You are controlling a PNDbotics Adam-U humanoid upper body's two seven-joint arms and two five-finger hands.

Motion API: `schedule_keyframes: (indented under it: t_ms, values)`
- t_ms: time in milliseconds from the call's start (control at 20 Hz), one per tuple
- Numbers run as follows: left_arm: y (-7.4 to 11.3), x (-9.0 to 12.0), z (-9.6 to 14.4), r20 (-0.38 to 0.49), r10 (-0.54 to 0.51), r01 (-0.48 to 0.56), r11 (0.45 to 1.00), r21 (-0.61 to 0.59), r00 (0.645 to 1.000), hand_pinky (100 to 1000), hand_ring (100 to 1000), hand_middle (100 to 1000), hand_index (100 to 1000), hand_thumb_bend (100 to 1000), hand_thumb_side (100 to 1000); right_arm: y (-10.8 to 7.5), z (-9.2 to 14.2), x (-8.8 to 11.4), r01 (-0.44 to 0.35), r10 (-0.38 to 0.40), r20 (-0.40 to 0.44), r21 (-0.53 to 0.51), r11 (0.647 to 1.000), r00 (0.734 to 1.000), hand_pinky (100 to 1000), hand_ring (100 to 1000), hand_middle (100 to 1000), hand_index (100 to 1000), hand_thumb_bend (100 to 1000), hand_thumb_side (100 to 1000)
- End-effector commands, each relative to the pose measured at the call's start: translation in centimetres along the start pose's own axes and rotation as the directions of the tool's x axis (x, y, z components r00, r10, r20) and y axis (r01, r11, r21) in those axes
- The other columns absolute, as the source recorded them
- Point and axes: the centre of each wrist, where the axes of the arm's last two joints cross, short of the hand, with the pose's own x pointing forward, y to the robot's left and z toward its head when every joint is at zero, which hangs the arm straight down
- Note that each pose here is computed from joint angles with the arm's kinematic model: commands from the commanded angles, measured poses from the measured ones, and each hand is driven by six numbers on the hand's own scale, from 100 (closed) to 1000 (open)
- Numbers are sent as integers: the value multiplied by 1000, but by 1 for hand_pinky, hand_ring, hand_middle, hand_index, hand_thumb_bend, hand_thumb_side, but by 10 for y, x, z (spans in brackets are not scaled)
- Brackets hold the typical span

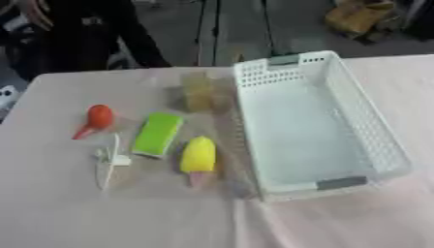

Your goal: Pick up objects on the table and place them in the box.

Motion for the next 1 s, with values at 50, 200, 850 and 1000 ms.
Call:
schedule_keyframes:
  t_ms: [50,200,850,1000]
  values:
    - [9,9,-21,88,-127,135,986,-100,988,1000,940,977,1000,221,915,0,-11,4,18,-18,37,-11,1000,999,870,896,826,885,100,1000]
    - [10,14,-34,127,-142,161,975,-156,982,1000,984,980,1000,187,919,2,-10,5,26,-25,34,-10,1000,999,870,896,824,884,100,1000]
    - [6,38,-70,244,-72,150,936,-319,967,1000,1000,1000,1000,165,936,10,-6,10,59,-58,56,-14,998,997,863,885,811,865,100,1000]
    - [5,43,-74,282,-88,201,892,-404,955,1000,1000,1000,1000,198,977,11,-4,11,64,-63,55,-15,998,996,863,885,808,859,100,1000]
